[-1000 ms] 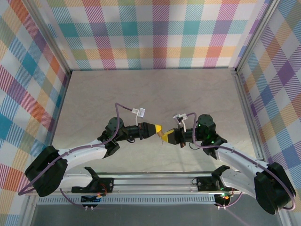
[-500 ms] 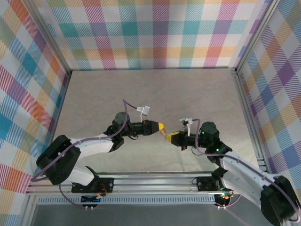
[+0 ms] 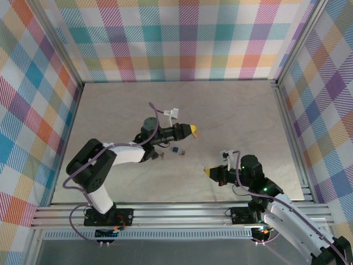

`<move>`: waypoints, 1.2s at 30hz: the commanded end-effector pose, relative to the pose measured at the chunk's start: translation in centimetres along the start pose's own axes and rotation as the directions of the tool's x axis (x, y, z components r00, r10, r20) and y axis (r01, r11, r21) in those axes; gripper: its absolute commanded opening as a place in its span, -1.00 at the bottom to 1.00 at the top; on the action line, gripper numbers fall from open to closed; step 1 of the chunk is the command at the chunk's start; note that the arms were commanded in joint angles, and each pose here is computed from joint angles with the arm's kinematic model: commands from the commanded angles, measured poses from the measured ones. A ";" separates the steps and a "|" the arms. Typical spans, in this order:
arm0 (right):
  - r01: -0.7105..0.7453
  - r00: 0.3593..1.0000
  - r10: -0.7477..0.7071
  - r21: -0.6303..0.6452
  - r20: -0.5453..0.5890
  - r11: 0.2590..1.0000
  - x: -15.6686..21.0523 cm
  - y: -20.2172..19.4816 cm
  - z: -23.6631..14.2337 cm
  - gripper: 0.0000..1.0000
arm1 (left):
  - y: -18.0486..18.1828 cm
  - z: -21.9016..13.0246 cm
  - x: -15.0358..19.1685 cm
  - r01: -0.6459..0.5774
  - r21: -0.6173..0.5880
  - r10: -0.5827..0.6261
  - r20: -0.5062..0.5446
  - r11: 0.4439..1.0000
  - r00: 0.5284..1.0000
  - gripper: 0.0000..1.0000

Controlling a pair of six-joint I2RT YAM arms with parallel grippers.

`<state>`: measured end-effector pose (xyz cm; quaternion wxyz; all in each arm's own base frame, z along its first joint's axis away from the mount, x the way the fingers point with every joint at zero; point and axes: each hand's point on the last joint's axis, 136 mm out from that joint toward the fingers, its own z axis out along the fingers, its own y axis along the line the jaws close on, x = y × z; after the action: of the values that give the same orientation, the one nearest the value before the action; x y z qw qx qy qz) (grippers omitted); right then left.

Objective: Lock with the key

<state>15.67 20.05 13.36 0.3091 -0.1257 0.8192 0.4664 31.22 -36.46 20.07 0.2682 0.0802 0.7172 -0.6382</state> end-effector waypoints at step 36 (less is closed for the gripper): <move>-0.258 0.960 0.278 0.305 -0.023 0.917 -6.4 -8.7 2.7 -1.00 | 15.5 1.9 8.3 -0.208 -0.630 -0.055 -0.372 0.748 0.927 -0.22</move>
<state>24.42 17.08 9.13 0.2069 0.0251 0.9053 0.3701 31.93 -38.65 3.46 0.1699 0.1195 0.9127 -0.3519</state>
